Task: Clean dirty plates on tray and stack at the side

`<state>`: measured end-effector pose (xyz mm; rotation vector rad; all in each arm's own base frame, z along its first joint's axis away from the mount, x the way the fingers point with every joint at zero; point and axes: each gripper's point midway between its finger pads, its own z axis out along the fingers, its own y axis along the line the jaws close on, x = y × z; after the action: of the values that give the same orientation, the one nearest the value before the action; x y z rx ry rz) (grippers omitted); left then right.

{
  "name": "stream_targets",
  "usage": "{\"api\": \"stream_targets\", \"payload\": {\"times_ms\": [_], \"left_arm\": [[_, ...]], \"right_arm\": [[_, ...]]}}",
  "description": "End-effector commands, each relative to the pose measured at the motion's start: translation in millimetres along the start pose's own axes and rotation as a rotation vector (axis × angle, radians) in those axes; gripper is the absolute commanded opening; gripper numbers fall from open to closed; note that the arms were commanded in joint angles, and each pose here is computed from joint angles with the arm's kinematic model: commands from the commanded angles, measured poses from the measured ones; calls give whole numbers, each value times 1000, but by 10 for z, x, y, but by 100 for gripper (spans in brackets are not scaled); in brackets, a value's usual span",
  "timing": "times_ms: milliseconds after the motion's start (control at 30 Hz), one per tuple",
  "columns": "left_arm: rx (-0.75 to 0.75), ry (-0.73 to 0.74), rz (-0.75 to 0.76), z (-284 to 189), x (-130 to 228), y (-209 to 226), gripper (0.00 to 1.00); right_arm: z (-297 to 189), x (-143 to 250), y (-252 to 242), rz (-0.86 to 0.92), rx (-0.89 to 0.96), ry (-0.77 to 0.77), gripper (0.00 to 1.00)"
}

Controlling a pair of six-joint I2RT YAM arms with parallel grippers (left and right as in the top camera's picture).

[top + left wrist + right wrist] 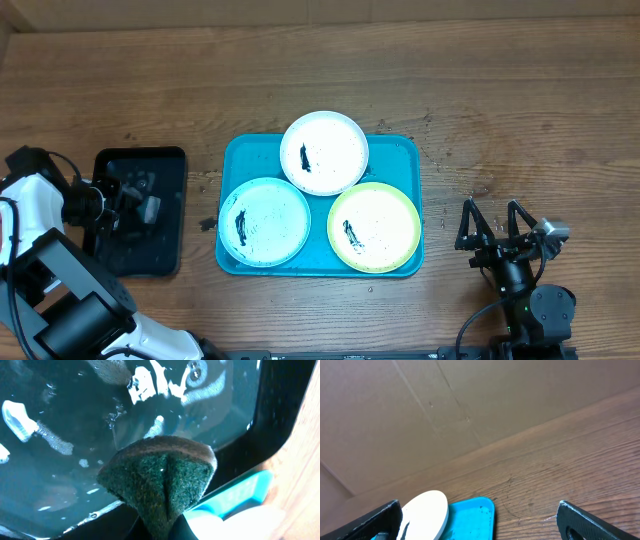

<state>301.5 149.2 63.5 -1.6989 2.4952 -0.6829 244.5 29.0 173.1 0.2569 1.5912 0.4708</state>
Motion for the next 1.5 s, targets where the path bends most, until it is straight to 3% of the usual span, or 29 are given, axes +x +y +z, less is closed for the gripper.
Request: {"api": "stream_targets", "payload": {"times_ms": [0, 200, 300, 533, 600, 733, 900, 1000, 1167, 1267, 1467], "left_arm": [[41, -71, 168, -296, -83, -192, 4], [94, -215, 335, -885, -60, -555, 4], [16, -283, 390, -946, -46, -565, 4], [-136, -145, 323, -12, -38, -187, 4], [-151, -118, 310, 72, -69, -146, 4], [-144, -136, 297, -215, -105, -256, 4], [-141, -259, 334, -863, -94, -507, 4], [-158, -325, 323, -901, -197, -499, 4], [-193, -185, 278, -158, -183, -140, 4], [-128, -53, 247, 149, -38, -123, 4], [-72, -70, 260, -177, -36, -379, 4]], "right_arm": [[2, 22, -13, -6, 3, -2, 100], [2, 22, -13, -6, 3, -2, 100], [2, 22, -13, -7, 3, -2, 100], [2, 22, -13, -6, 3, -2, 100], [2, 22, -13, -7, 3, -2, 100], [2, 22, -13, -7, 3, -2, 100], [2, 22, -13, -6, 3, -2, 100], [2, 22, -13, -7, 3, -2, 100], [2, 22, -13, -6, 3, -2, 100], [2, 22, -13, -6, 3, -2, 100], [2, 21, -13, -7, 3, -2, 100]]}}
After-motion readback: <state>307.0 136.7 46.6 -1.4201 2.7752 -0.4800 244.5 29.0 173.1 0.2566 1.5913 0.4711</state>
